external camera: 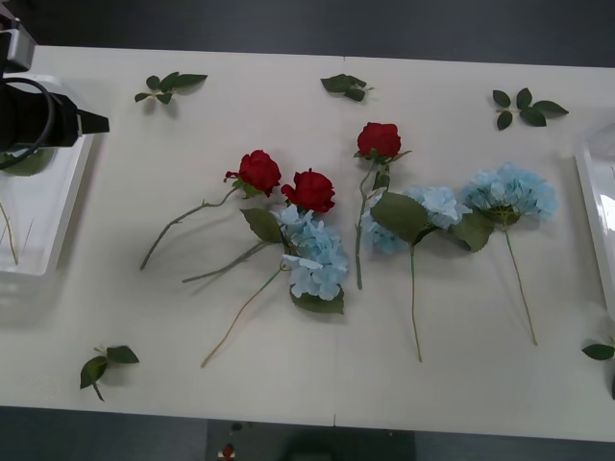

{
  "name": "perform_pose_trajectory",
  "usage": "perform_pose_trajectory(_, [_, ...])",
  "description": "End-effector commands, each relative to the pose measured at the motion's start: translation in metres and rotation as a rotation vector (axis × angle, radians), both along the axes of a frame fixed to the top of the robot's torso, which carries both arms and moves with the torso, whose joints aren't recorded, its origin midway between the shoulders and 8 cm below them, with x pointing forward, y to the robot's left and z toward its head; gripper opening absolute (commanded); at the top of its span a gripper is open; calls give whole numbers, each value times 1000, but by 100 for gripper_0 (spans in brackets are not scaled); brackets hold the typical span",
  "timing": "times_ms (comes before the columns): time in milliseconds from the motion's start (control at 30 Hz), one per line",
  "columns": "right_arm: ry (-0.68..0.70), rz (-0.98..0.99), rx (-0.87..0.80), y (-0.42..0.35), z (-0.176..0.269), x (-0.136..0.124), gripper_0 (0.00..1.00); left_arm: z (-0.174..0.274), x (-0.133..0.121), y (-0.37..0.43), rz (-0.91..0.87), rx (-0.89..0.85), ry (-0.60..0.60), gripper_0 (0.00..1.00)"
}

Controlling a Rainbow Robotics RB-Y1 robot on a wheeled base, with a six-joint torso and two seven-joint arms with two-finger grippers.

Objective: Put the red flowers into the right box and the blue flowers into the left box

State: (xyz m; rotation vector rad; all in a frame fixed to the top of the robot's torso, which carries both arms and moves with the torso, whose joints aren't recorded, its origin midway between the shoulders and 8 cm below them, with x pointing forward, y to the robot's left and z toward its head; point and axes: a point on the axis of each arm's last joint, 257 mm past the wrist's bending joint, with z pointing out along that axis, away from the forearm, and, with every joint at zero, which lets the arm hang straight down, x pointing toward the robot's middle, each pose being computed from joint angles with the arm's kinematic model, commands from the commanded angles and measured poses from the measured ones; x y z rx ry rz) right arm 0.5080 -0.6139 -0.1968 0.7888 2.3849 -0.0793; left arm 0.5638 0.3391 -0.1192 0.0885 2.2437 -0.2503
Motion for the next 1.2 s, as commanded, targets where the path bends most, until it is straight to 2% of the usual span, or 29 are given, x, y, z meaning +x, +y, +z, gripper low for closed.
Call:
perform_pose_trajectory(33, [-27, 119, -82, 17, 39, 0, 100, 6, 2, -43, -112, 70, -70, 100])
perform_pose_trajectory(267, [23, 265, -108, 71, 44, -19, 100, -10, -2, -90, -224, 137, -90, 100])
perform_pose_trajectory(500, [39, 417, -89, 135, 32, -23, 100, -34, -1, -117, -319, 268, -108, 100])
perform_pose_trajectory(800, [113, 680, -102, 190, -8, -32, 100, -58, 4, -145, -378, 439, -121, 100])
perform_pose_trajectory(933, [152, 734, -65, 208, -26, -43, 100, -67, 5, -160, -402, 443, -106, 100])
perform_pose_trajectory(1200, [159, 778, -31, 240, -63, -46, 100, -84, 18, -168, -410, 468, -91, 100])
